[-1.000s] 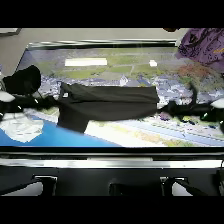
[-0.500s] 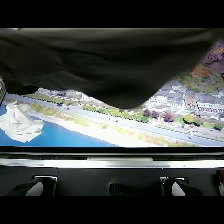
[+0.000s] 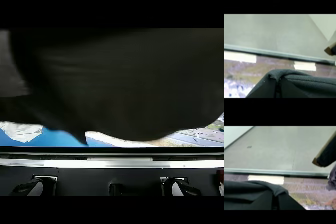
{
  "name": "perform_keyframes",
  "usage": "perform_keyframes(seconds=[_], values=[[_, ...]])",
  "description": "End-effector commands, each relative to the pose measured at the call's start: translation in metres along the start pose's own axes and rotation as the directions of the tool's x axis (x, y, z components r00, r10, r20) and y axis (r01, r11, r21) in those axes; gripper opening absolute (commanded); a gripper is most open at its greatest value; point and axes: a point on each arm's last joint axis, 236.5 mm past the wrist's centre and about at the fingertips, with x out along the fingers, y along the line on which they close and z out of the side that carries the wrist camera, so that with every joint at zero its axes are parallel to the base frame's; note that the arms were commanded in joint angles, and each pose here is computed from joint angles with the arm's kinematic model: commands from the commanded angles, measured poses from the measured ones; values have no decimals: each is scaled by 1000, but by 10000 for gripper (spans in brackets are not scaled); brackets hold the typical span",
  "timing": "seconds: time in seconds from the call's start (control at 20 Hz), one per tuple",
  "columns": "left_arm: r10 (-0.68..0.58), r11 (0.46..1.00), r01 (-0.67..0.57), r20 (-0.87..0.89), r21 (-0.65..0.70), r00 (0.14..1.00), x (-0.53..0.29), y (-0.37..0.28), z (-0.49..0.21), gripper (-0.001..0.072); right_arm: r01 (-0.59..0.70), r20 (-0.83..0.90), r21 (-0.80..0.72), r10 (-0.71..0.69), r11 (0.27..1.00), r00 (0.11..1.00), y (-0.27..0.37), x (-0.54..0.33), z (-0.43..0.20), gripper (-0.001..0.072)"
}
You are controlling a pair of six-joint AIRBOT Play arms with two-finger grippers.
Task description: Fold the clothes and pants, and hang the long-sleeved shirts on hangers.
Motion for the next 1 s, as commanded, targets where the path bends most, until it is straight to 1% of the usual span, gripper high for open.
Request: perform_keyframes(seconds=[0.0,0.1,0.2,0.3,0.35,0.45,0.6,0.75,0.85,0.9,0.95], values=[[-25,997,7,-235,-79,972,55,15,-59,16,51,-198,125,-25,991,980,-38,52,-47,31],[-52,992,2,-405,-123,913,109,29,-113,16,73,-393,195,10,978,919,-64,99,-103,31],[-72,992,2,-573,-123,816,164,43,-181,16,116,-570,264,58,958,820,-92,144,-168,31],[-91,989,-18,-695,-147,713,219,55,-252,16,174,-693,323,108,930,713,-121,187,-237,32],[-96,988,-24,-730,-152,677,244,60,-283,16,204,-740,348,135,915,659,-134,207,-273,32],[-97,985,-50,-764,-167,638,296,70,-342,16,259,-791,384,171,886,587,-156,240,-336,32],[-100,979,-85,-794,-187,600,344,77,-413,16,324,-816,414,189,851,546,-181,284,-415,32],[-120,971,-112,-837,-210,534,356,78,-469,16,333,-844,414,221,847,488,-168,309,-475,32],[-134,966,-128,-854,-226,503,357,78,-489,18,327,-865,399,232,857,446,-155,315,-502,32],[-140,963,-132,-854,-235,501,358,79,-491,31,330,-874,386,227,861,430,-151,316,-510,33],[-140,962,-134,-853,-237,503,358,80,-489,102,334,-883,368,213,868,419,-150,316,-514,33]])
